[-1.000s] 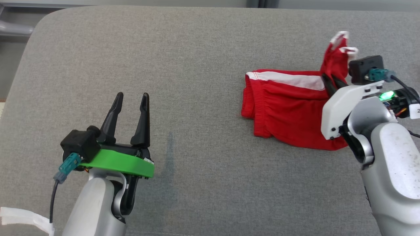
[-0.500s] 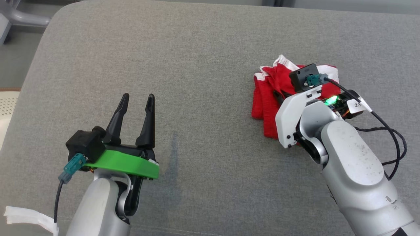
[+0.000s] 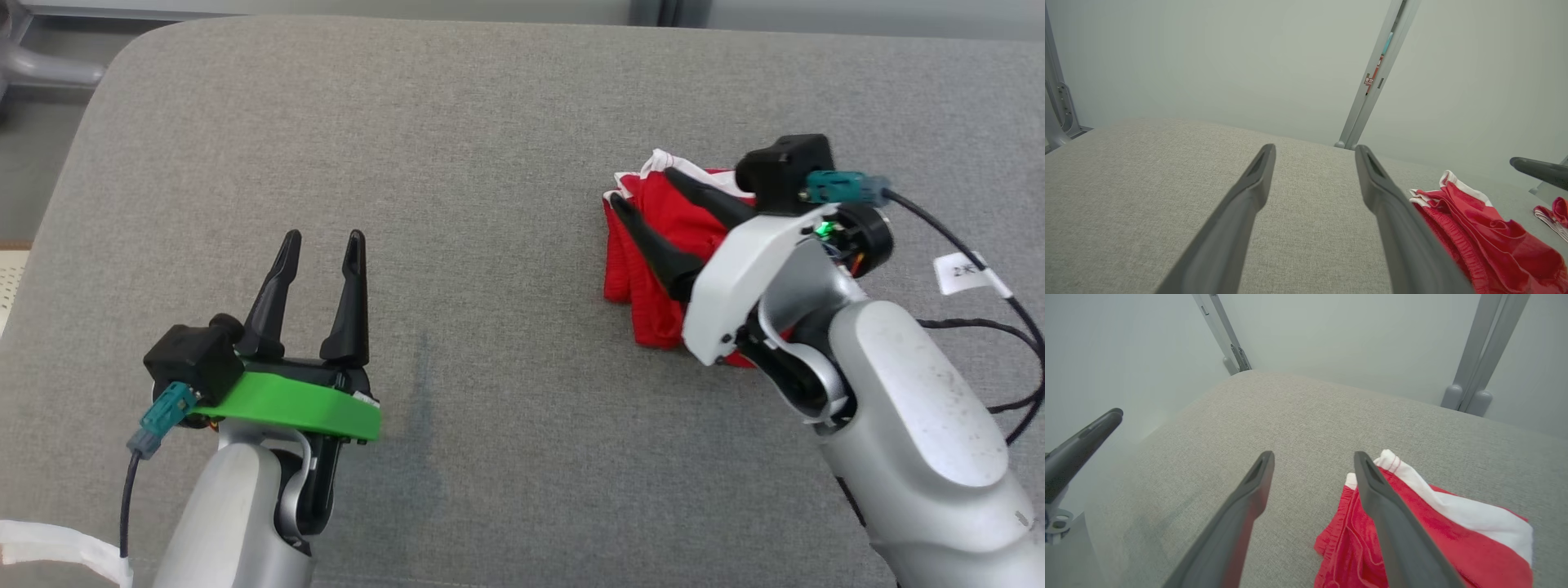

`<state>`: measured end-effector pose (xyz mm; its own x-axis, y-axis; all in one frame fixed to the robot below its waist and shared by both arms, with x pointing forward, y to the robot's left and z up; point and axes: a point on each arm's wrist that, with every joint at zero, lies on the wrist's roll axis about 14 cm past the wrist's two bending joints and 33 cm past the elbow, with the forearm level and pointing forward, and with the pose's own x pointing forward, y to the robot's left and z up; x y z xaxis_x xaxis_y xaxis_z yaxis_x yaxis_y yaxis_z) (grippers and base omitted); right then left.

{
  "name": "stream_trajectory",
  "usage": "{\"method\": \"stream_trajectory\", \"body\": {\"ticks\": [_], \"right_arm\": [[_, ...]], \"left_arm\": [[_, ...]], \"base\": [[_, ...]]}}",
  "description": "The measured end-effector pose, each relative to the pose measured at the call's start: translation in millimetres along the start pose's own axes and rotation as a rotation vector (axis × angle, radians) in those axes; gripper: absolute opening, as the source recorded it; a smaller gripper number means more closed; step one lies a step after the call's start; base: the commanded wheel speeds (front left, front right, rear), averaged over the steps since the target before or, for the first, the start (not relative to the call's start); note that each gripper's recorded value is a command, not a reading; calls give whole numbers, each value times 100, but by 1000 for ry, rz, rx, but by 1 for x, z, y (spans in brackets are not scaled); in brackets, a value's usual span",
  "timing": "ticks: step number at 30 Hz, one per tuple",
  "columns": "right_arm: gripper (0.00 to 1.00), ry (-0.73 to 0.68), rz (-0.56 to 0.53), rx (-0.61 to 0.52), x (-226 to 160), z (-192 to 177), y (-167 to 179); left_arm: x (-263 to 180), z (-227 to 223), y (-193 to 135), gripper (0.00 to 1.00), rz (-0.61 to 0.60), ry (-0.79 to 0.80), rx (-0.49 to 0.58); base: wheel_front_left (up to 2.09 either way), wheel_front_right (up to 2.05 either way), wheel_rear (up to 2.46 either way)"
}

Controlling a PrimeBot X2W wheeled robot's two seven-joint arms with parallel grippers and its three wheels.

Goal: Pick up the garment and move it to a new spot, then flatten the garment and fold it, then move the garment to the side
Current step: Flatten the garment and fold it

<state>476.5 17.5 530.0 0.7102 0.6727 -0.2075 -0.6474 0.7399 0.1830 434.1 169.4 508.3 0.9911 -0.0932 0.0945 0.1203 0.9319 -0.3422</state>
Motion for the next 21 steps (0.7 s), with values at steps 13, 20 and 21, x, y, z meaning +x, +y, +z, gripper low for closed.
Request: {"method": "stream_trajectory", "body": {"ticks": [13,20,21], "right_arm": [[78,147,-473,-73,-74,-58,-153],[0,318,-394,-80,-66,-105,-140],[0,333,-362,-66,-62,-109,-131]], "left_arm": [[5,-10,-11,100,-36,22,-6],[6,-12,-5,100,-23,30,1],[6,-12,-5,100,-23,31,1]], "base": [[0,0,0],[0,0,0],[0,0,0]]}}
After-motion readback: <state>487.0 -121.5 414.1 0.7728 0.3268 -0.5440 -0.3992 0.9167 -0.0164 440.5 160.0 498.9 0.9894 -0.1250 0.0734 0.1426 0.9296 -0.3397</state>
